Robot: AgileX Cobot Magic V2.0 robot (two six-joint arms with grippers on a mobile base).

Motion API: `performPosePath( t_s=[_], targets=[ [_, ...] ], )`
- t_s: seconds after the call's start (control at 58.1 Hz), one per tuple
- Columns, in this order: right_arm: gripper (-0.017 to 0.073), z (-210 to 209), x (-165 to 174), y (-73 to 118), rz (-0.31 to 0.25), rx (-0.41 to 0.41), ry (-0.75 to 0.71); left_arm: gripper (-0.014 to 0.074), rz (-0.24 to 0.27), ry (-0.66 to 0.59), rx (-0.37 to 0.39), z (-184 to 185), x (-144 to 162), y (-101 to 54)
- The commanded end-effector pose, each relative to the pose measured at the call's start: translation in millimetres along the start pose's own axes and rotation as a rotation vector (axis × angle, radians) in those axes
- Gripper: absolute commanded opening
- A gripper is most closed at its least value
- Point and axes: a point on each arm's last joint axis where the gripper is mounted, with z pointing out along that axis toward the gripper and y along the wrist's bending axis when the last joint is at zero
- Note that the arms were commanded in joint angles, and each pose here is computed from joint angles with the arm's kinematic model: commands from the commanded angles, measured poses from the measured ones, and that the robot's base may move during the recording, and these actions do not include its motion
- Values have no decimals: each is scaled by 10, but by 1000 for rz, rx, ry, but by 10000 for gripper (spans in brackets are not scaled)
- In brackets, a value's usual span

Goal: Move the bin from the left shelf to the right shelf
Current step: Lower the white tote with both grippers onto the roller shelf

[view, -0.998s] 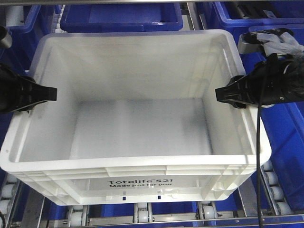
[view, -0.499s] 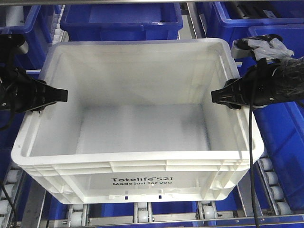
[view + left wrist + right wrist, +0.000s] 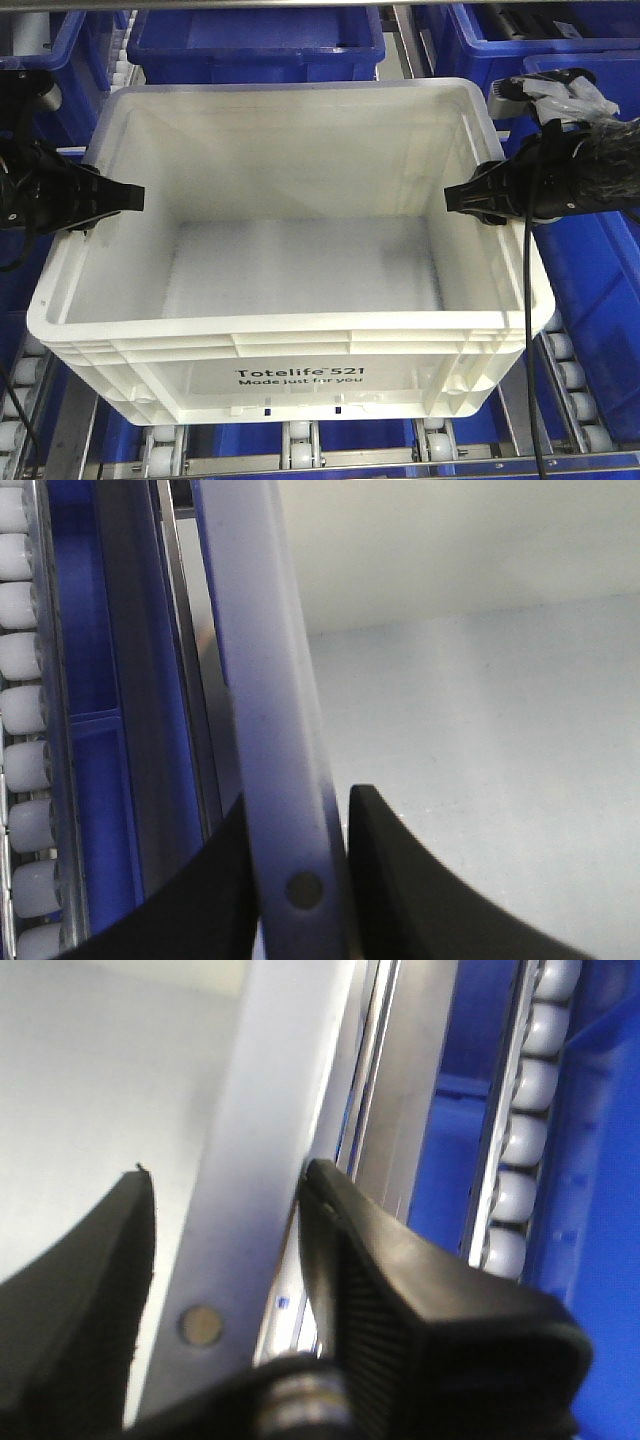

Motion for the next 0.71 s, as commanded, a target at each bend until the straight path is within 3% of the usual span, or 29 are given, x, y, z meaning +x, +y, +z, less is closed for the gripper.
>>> performPosePath(
  t_s=[0.0,0.344,0.464,0.688],
  targets=[
    [-4,-218,-268,14,-7,20,-215,-6,28,-155,28,-167,-191,-53],
    [-1,-218,-268,14,-7,20,-215,-4,28,-155,28,-167,-190,-53],
    [6,-218,-268,14,-31,23,-215,8,28,-154,28,-167,-190,-53],
    [124,-218,-268,14,-51,25,-215,92,30,-171,29,-169,-205,-54]
  ],
)
